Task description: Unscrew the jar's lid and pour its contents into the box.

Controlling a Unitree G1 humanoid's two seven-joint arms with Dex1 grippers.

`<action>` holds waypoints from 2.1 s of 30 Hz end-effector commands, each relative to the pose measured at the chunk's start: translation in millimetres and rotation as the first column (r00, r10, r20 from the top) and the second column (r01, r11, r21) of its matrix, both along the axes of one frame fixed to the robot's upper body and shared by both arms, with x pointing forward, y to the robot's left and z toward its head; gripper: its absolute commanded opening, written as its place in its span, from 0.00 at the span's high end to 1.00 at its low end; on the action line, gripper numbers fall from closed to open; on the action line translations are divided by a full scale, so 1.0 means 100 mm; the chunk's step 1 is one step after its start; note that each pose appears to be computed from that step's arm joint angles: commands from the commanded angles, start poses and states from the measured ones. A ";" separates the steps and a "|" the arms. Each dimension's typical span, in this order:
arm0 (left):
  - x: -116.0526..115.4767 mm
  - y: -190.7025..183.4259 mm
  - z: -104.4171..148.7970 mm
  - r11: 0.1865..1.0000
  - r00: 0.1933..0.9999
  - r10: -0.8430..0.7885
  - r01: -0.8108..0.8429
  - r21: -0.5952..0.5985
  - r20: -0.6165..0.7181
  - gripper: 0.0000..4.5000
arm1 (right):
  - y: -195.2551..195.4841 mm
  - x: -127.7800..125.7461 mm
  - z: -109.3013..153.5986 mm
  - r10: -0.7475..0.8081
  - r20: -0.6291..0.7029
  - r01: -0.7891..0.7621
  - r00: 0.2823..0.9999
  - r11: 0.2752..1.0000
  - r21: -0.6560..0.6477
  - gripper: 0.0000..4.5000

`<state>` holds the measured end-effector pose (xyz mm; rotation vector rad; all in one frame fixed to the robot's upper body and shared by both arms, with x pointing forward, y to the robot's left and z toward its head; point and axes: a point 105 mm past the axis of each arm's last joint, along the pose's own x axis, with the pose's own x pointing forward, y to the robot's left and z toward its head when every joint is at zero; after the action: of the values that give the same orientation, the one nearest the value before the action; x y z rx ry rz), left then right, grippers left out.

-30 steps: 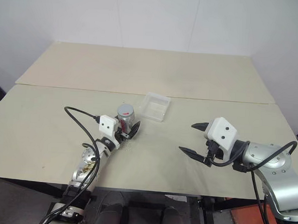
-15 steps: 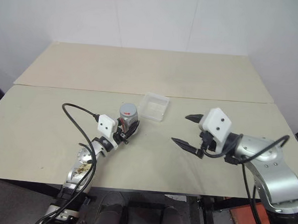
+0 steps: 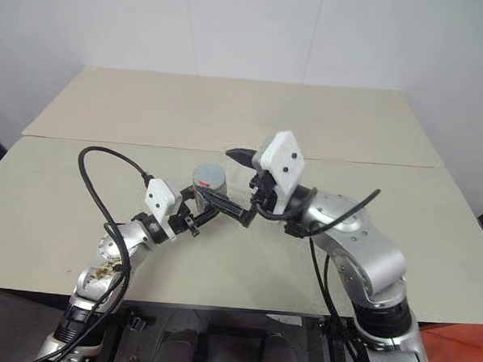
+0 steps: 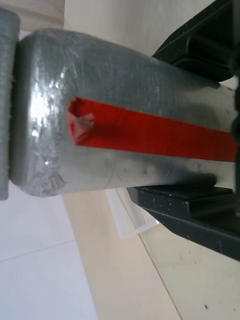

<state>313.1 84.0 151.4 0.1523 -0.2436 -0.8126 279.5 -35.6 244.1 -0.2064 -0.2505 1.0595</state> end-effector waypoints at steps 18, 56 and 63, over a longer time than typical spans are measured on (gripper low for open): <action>-0.02 -0.10 0.14 1.000 0.997 0.008 -0.006 -0.020 0.073 0.52 | 0.18 0.12 -0.01 -0.032 -0.004 0.032 0.999 0.999 0.012 0.04; -0.32 -0.23 0.16 0.971 0.969 -0.238 0.239 -0.022 0.059 0.52 | 0.16 0.14 -0.08 0.778 -0.198 -0.784 0.597 0.513 -0.348 0.39; -0.33 -0.22 0.16 0.974 0.973 -0.223 0.225 -0.032 0.056 0.52 | 0.13 0.24 -0.03 0.780 -0.169 -0.775 0.602 0.520 -0.361 0.39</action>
<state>286.9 66.4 145.5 0.1105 -0.2344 -1.0162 307.5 -19.8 234.4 -0.4860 -0.0878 1.9857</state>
